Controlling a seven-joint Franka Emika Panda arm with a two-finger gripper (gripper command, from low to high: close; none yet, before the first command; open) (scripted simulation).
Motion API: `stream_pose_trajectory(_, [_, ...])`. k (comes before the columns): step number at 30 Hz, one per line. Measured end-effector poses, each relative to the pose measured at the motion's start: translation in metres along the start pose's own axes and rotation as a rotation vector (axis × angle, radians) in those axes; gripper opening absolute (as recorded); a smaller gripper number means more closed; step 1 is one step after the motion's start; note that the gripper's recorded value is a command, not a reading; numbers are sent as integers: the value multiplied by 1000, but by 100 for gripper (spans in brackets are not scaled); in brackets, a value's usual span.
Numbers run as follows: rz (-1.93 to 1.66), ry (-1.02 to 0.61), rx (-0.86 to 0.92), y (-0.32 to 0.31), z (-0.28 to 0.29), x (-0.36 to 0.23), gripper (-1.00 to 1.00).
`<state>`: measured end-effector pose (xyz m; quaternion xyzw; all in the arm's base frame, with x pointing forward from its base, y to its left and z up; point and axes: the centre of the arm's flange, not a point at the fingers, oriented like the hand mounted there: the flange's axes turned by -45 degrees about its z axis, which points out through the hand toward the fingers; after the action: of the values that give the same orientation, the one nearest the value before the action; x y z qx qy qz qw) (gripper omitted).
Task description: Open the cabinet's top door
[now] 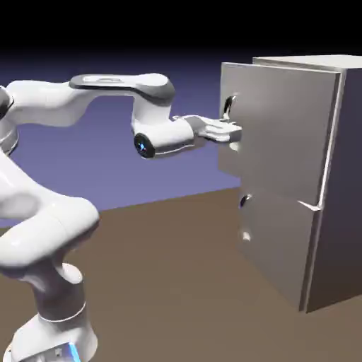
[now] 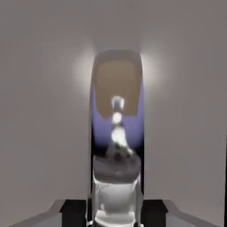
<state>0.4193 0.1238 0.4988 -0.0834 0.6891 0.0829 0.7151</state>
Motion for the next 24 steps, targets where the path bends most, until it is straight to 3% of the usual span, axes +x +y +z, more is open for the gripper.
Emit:
stream_pose_trajectory(12, [4, 36, -21, -2, -7, -3, -100])
stream_pose_trajectory(24, [6, 36, -272, -48, -73, -6, -100])
